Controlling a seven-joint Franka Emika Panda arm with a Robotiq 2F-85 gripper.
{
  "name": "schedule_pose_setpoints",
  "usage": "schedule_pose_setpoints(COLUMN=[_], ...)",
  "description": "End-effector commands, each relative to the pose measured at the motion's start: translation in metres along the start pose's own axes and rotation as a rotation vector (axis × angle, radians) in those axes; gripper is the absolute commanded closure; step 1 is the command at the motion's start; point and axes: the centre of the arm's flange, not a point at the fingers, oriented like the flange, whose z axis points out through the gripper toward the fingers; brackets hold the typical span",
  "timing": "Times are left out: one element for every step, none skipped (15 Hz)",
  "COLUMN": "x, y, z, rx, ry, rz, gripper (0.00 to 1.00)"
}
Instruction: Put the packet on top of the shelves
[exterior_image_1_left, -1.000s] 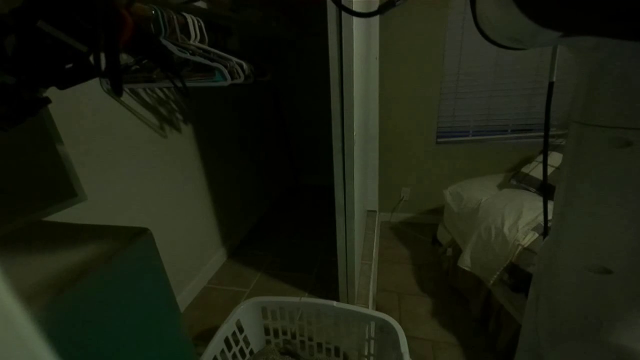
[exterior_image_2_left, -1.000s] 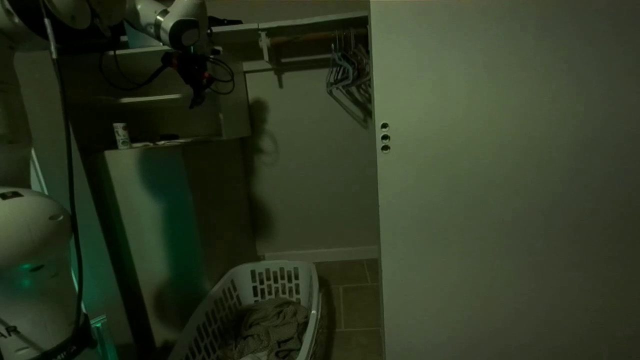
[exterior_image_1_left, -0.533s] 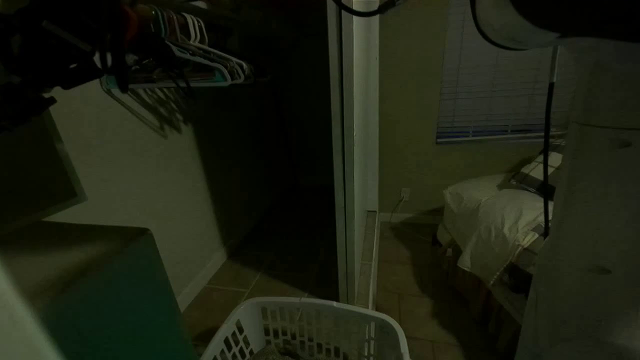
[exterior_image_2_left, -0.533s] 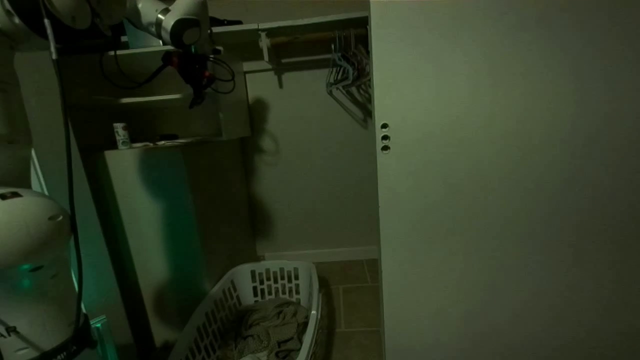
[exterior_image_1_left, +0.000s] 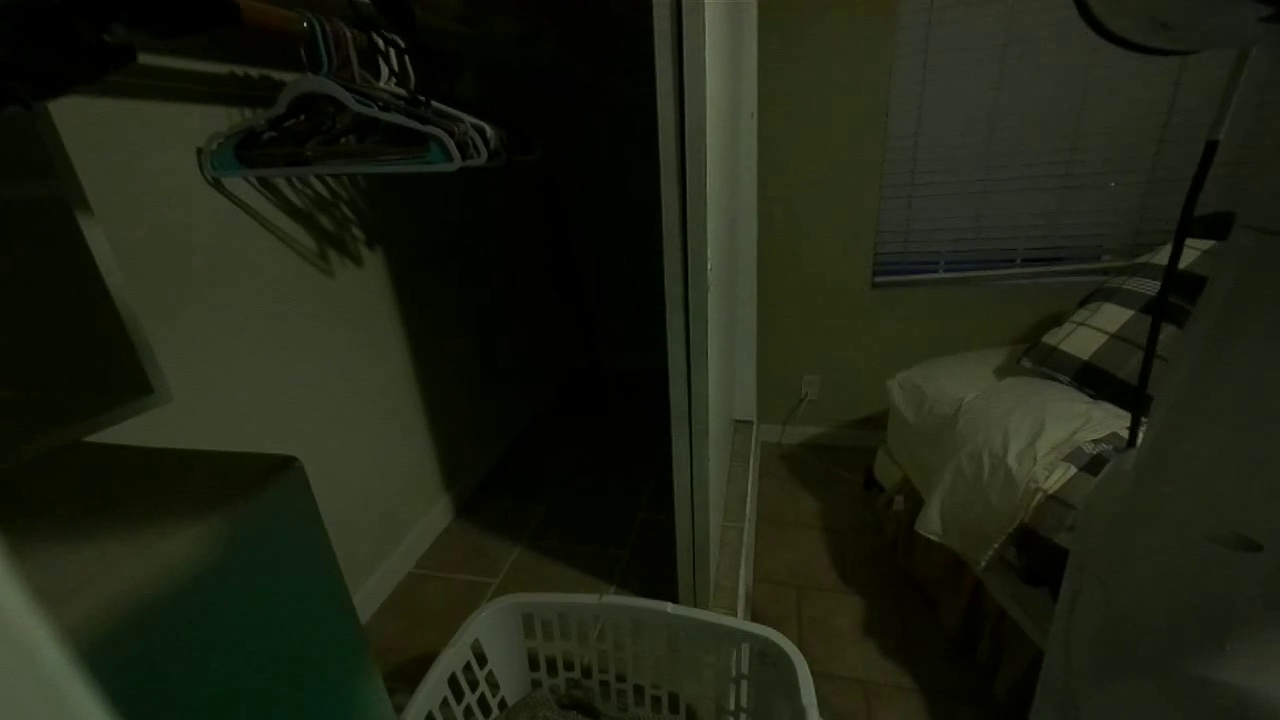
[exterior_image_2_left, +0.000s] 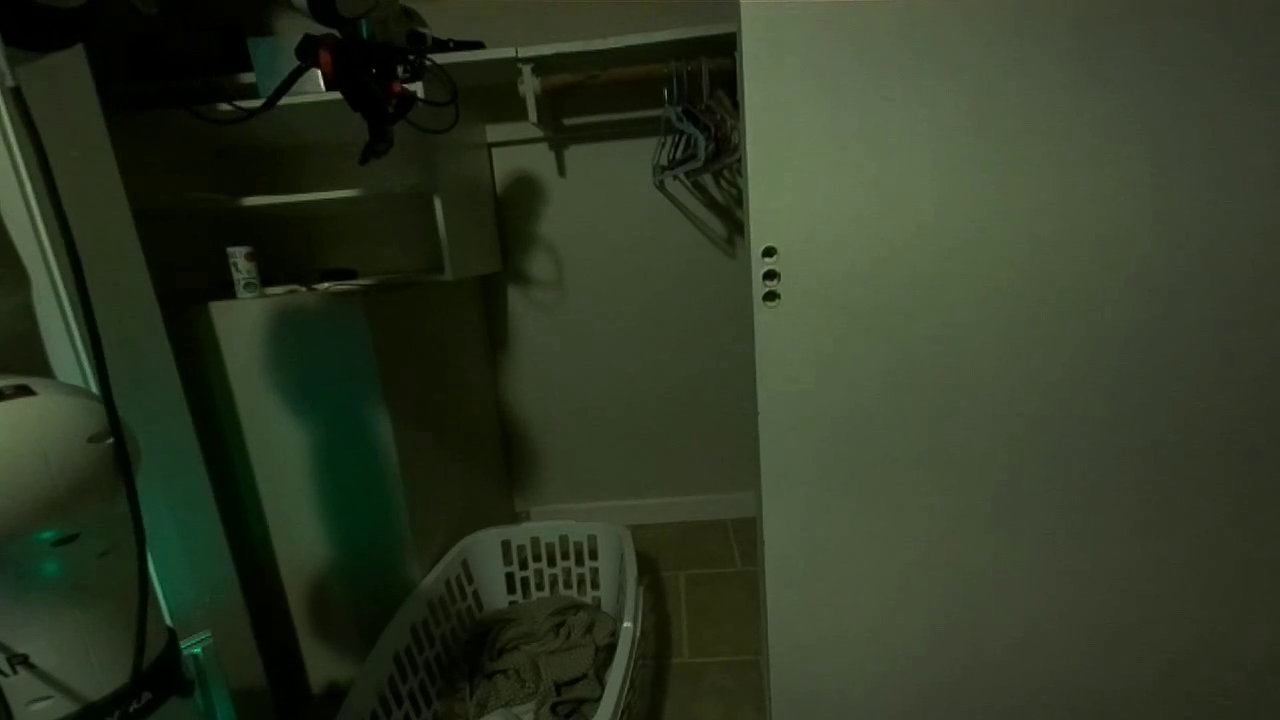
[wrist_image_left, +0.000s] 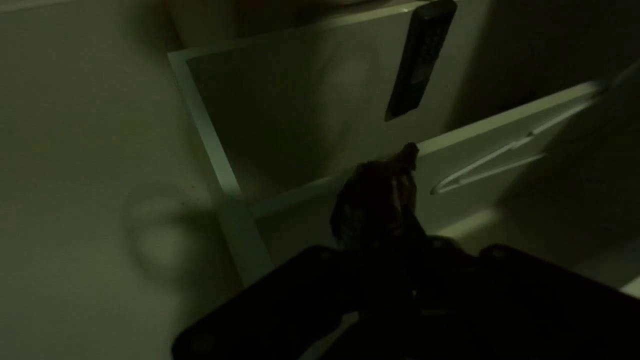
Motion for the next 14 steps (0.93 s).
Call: schedule_pose_setpoints(x=[0.000,0.002,0.003,0.005,0.006,0.008,0.010,0.012,0.014,0.017,0.020,0.025,0.029,0.035], y=[-0.002,-0.002,-0.003,-0.004,-0.005,-0.007,-0.008,-0.011,-0.014,-0.019,-0.023,-0.029,-0.032,-0.036], z=[-0.031,-0.037,-0.042,-0.046,-0.049,-0.052,-0.054,-0.057,-0.058,-0.059,-0.059,-0.058,-0.057,-0.053], rx=[0.091,0.108,0.131,0.153,0.185,0.213,0.241,0.269,0.297,0.320,0.332,0.333,0.339,0.335], ry=[0.069,0.084,0.098,0.115,0.131,0.143,0.155,0.167,0.178,0.188,0.192,0.201,0.210,0.214], rz=[-0.028,-0.034,-0.044,-0.053,-0.064,-0.075,-0.088,-0.103,-0.118,-0.133,-0.144,-0.156,-0.165,-0.169], gripper=[0.91,0.91,0.91,0.91,0.92,0.92,0.92,0.92,0.91,0.91,0.92,0.91,0.92,0.92])
